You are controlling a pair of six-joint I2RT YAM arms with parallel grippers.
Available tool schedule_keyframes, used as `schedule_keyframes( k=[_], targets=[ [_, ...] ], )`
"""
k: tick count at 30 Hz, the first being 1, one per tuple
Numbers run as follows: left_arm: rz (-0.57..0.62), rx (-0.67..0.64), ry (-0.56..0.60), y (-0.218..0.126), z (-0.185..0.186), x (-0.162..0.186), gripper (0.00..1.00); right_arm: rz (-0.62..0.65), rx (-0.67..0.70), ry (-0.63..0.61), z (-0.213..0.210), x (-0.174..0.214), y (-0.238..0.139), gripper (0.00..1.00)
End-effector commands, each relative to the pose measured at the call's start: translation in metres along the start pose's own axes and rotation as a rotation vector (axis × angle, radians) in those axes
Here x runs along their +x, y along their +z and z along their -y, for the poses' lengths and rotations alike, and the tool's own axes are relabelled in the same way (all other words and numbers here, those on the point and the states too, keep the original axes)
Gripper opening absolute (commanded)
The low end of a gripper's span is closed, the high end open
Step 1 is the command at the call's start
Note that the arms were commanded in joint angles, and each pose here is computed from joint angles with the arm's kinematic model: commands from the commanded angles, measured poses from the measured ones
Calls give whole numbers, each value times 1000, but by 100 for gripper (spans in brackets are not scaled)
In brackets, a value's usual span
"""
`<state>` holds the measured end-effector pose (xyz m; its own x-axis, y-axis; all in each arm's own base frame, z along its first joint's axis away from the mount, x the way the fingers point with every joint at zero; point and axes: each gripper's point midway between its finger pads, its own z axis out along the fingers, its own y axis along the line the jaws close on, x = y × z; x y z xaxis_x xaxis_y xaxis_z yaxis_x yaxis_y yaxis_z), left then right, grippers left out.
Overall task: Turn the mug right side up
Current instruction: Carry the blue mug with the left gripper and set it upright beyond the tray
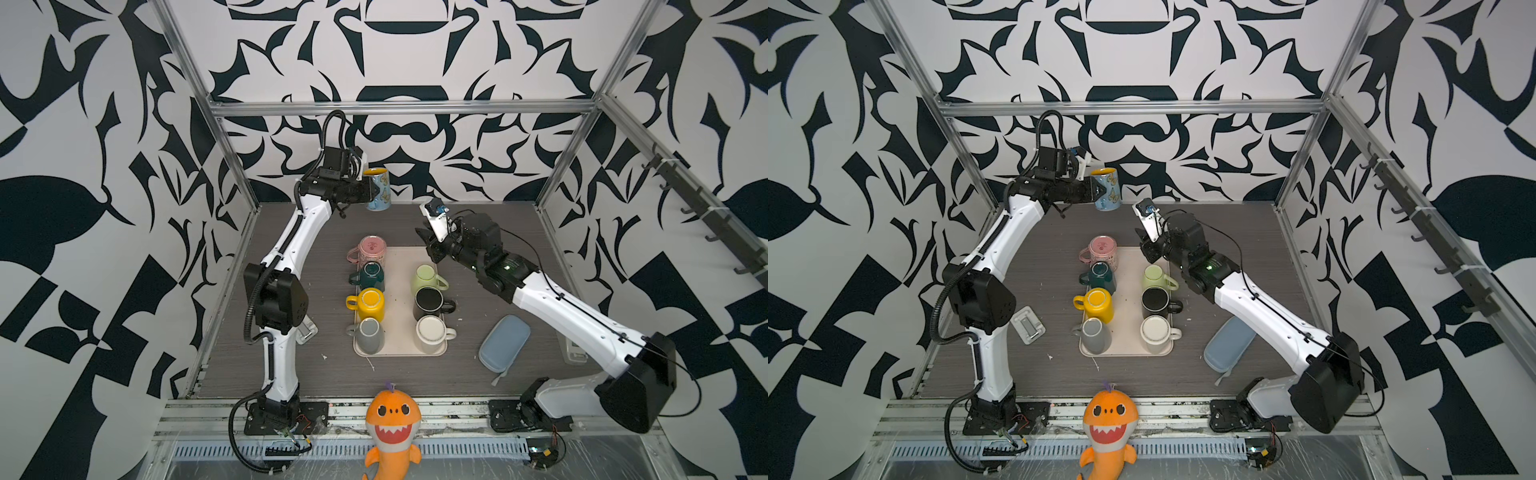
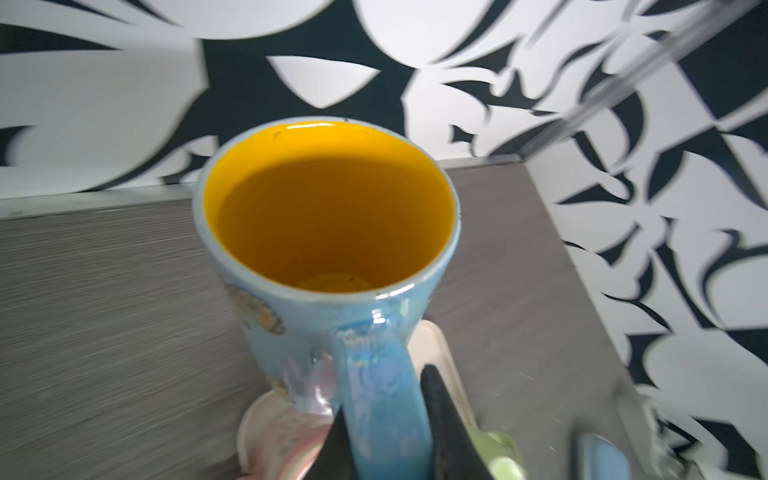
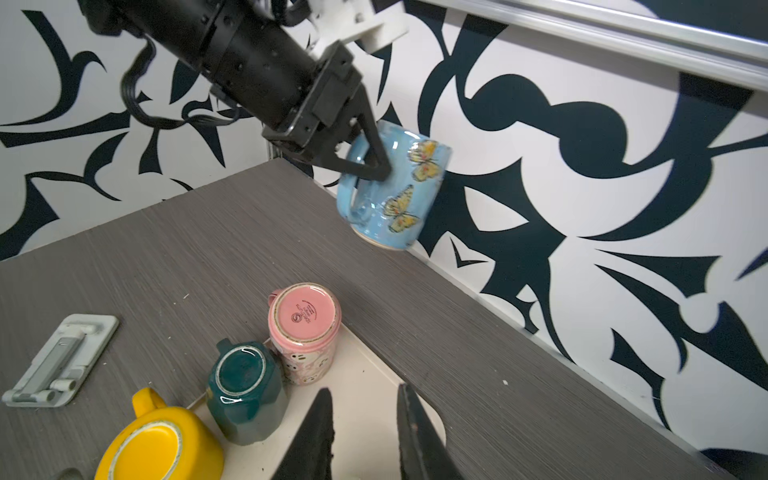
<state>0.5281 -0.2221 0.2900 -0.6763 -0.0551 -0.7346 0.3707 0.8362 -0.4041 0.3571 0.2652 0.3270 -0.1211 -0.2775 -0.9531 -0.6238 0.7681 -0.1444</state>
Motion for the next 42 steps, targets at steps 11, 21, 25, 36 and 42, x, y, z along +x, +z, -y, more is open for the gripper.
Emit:
schedule_keyframes(
  k=[11, 21, 25, 36, 42],
  targets=[
    [396, -186, 118, -47, -67, -58, 0, 61, 150, 60, 24, -8, -36, 29],
    [453, -217, 85, -29, -111, -23, 0, 48, 162, 74, 26, -4, -37, 29],
    [477, -210, 78, -21, -121, -10, 0, 39, 172, 83, 27, 1, -38, 28],
    [494, -254, 69, -6, -146, 18, 0, 34, 181, 104, 28, 8, -37, 29],
    [480, -260, 59, 5, -156, 31, 0, 31, 180, 118, 27, 11, -35, 29]
  ],
)
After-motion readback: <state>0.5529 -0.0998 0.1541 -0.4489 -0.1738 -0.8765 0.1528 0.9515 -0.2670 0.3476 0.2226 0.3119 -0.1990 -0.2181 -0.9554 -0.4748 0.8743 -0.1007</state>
